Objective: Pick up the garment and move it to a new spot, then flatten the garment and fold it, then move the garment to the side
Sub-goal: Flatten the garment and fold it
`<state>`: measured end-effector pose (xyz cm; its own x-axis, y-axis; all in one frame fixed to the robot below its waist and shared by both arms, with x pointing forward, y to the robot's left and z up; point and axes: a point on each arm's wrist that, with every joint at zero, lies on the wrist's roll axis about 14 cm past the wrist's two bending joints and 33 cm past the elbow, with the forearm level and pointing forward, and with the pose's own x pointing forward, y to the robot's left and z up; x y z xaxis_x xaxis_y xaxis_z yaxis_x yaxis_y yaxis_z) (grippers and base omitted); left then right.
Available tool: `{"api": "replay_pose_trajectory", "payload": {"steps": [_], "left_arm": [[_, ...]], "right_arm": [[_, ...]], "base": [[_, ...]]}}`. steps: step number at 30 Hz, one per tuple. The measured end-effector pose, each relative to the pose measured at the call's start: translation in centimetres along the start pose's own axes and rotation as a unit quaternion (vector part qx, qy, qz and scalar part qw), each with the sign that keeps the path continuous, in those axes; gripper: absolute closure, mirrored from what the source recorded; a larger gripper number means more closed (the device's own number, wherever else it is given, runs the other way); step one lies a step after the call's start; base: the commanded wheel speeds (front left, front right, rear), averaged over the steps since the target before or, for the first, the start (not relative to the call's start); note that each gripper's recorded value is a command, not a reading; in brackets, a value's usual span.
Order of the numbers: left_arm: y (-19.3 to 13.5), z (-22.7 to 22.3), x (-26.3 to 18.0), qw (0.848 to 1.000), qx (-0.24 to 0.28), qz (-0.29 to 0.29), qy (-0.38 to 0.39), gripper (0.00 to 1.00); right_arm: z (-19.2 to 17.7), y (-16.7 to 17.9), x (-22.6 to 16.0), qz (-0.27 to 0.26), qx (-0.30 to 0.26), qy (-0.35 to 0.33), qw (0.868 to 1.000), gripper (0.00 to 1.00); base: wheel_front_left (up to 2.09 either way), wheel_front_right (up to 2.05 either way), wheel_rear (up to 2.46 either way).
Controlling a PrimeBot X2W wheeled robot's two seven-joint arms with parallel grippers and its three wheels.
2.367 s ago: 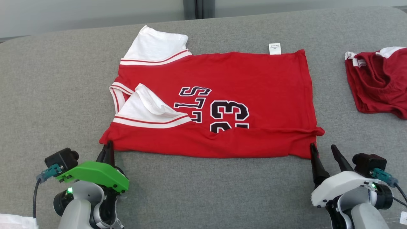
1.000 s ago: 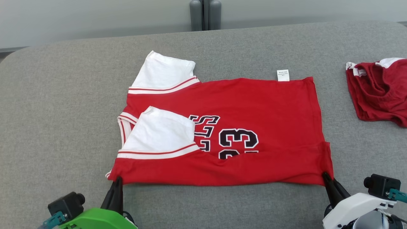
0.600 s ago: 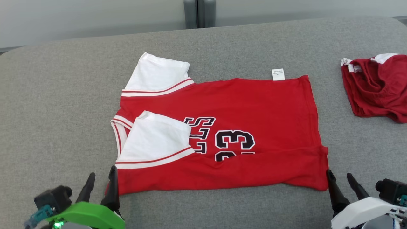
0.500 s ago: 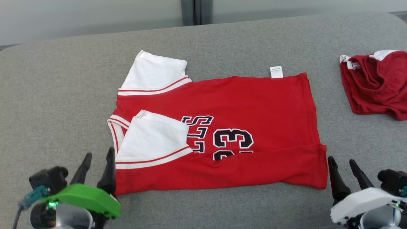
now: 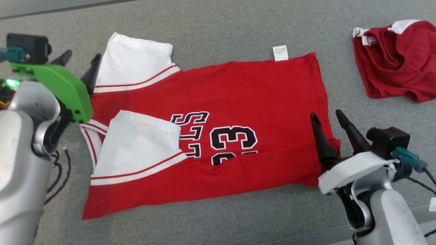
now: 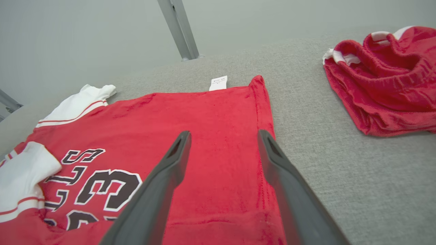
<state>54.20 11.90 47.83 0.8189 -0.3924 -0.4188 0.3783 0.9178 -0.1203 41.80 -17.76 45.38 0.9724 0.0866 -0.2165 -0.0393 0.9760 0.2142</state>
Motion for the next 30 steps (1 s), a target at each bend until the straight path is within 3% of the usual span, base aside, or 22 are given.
{"api": "replay_pose_trajectory", "payload": {"steps": [11, 25, 26, 28, 30], "left_arm": [[3.5, -1.9, 7.6, 0.990, 0.012, 0.025, 0.138, 0.00], [2.2, -6.4, 12.3, 0.979, -0.015, 0.003, 0.204, 0.00], [2.1, -6.5, 12.4, 0.979, -0.014, 0.001, 0.205, 0.41], [1.7, -6.3, 12.5, 0.979, -0.013, -0.003, 0.202, 1.00], [1.2, -5.8, 12.4, 0.981, -0.008, -0.012, 0.193, 1.00]], "right_arm": [[-0.6, -0.5, 2.0, 0.000, -0.015, 0.004, 1.000, 0.00], [-2.3, -4.1, 1.1, -0.051, -0.020, 0.022, 0.998, 0.00], [-2.3, -4.2, 1.1, -0.052, -0.020, 0.022, 0.998, 0.00], [-2.2, -4.2, 1.2, -0.052, -0.020, 0.020, 0.998, 0.00], [-1.9, -4.2, 1.4, -0.050, -0.025, 0.017, 0.998, 0.00]], "base": [[0.00, 0.00, 0.00], [0.00, 0.00, 0.00], [0.00, 0.00, 0.00], [0.00, 0.00, 0.00], [0.00, 0.00, 0.00]]}}
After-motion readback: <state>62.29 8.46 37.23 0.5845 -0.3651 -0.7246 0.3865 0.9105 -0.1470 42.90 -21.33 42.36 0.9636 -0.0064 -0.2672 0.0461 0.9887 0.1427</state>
